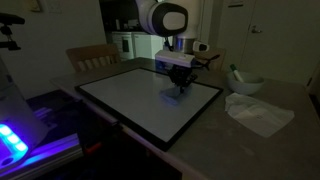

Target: Use the towel to wipe the whiteboard

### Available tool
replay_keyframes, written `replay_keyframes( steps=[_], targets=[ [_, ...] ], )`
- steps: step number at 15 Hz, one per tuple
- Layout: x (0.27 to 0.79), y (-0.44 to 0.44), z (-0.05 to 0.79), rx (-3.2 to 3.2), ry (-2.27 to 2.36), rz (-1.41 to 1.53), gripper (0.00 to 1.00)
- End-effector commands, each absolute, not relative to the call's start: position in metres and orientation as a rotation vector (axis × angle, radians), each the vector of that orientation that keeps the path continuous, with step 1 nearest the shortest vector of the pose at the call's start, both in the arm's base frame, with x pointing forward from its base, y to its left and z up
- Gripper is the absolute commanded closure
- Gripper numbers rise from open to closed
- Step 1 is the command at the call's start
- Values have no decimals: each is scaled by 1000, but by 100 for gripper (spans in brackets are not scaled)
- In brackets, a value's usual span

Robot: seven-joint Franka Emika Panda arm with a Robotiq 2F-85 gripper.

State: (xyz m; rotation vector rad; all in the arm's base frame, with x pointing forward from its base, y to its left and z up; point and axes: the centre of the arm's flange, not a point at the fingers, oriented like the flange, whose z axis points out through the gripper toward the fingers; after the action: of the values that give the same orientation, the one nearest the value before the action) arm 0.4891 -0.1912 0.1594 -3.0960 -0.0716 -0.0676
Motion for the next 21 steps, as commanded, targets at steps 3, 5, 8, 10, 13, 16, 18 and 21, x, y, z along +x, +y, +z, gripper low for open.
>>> replay_keyframes(
  steps=[3,5,8,10,13,16,18,21],
  targets=[
    [434,-188,125,-3047,-94,48,97],
    [429,-188,126,-3052,-110,62,97],
    [422,-191,125,-3073,-151,98,97],
    [416,-191,125,-3081,-166,120,97],
    [405,-192,122,-3083,-164,140,97],
    [388,-190,123,-3080,-144,159,97],
    [374,-188,122,-3078,-123,167,97],
    [355,-184,118,-3075,-101,177,97]
  ],
)
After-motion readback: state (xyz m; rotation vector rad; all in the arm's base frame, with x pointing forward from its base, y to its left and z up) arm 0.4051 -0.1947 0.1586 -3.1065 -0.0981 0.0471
